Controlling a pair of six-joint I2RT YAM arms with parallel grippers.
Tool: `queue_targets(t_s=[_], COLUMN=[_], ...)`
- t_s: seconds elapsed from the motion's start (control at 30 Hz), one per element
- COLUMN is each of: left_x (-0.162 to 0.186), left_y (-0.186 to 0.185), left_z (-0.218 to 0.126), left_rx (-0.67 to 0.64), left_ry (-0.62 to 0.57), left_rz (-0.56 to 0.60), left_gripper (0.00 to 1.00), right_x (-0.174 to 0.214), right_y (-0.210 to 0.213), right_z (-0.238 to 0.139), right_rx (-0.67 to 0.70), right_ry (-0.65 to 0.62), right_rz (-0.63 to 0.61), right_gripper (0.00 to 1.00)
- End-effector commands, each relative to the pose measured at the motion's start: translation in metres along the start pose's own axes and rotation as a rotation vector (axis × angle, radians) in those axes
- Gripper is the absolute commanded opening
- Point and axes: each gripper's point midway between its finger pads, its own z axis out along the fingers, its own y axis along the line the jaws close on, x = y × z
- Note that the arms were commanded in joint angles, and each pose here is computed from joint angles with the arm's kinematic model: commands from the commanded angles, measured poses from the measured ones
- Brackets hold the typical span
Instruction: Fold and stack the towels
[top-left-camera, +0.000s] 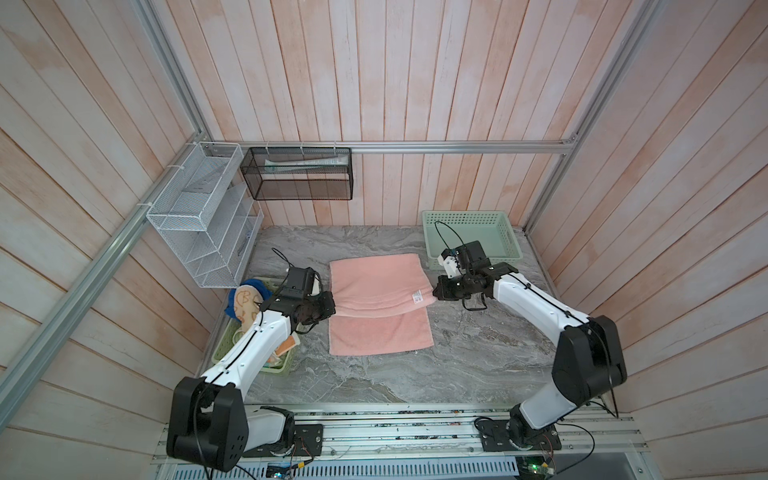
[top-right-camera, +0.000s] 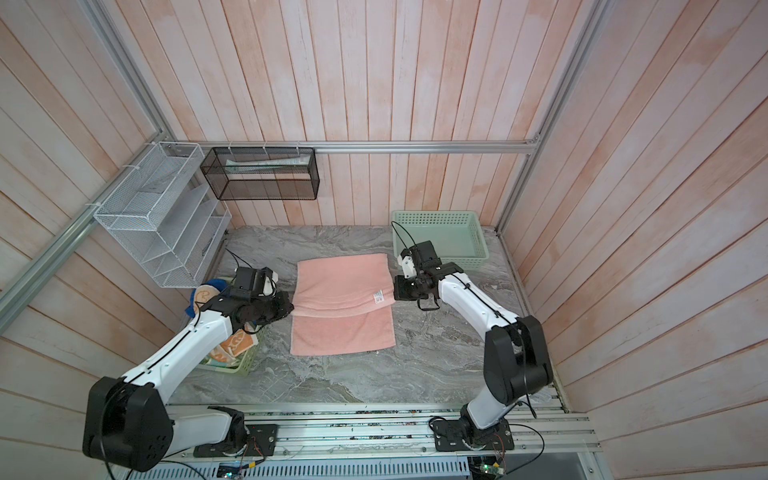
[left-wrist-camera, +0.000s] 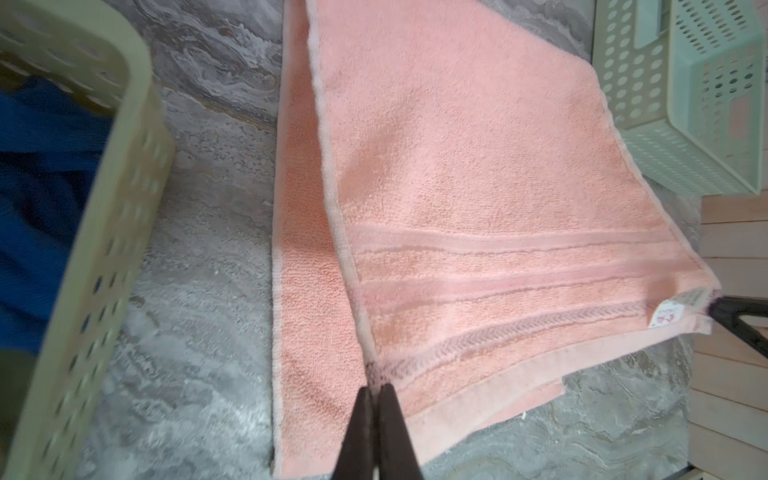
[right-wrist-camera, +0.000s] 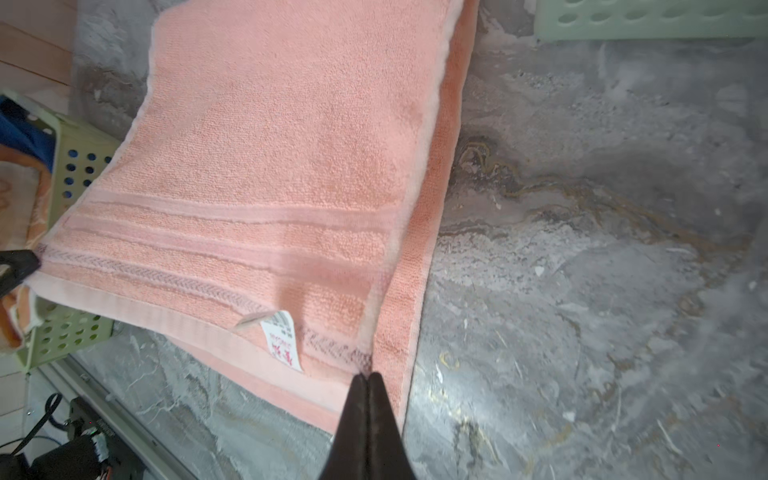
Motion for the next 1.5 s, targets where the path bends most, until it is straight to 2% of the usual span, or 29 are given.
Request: queue_targets(t_s=[0.0, 0.1, 0.2, 0.57, 0.73, 0.93, 1.03, 1.1, 1.2, 1.27, 1.47], left_x=[0.036, 0.06, 0.073, 0.094, 0.059, 0.027, 0.043, 0.065, 0.099, 0.105, 0.13], left_y=[0.021, 0.03, 0.038, 0.051, 0.036, 0.017, 0.013, 0.015, 0.027, 0.026, 0.05], left_z=[0.004, 0.022, 0.034, 0.063, 0.043, -0.008, -0.02, -0.014, 0.003, 0.013, 0.033], left_rx=[-0.054, -0.037, -0.036, -0.055, -0.052, -0.061, -0.049, -0.034, -0.042, -0.038, -0.136], left_ry=[0.098, 0.153, 0.172, 0.248, 0.179, 0.091, 0.099, 0.142, 0.199, 0.213, 0.309], left_rz=[-0.014, -0.068, -0.101, -0.123, -0.083, -0.039, -0.063, -0.092, -0.144, -0.153, -0.203], left_gripper=[0.0, 0.0, 0.0, 0.0, 0.0, 0.0, 0.0, 0.0, 0.0, 0.0, 0.0], right_x=[0.056, 0.089, 0.105, 0.104, 0.071, 0.044, 0.057, 0.08, 0.118, 0.138, 0.152], right_y=[-0.006, -0.01, -0.014, -0.031, -0.02, -0.003, 0.005, 0.005, 0.004, -0.003, -0.019], right_z=[0.008, 0.031, 0.049, 0.079, 0.055, -0.003, -0.024, -0.02, 0.002, 0.019, 0.044], right_rx=[-0.013, -0.057, -0.052, -0.019, 0.012, 0.037, 0.029, 0.009, -0.049, -0.059, -0.016], right_ry=[0.116, 0.181, 0.211, 0.244, 0.206, 0.134, 0.113, 0.134, 0.186, 0.224, 0.28], right_rz=[0.079, 0.134, 0.139, 0.124, 0.063, 0.033, 0.046, 0.08, 0.133, 0.149, 0.145], right_gripper=[0.0, 0.0, 0.0, 0.0, 0.0, 0.0, 0.0, 0.0, 0.0, 0.0, 0.0])
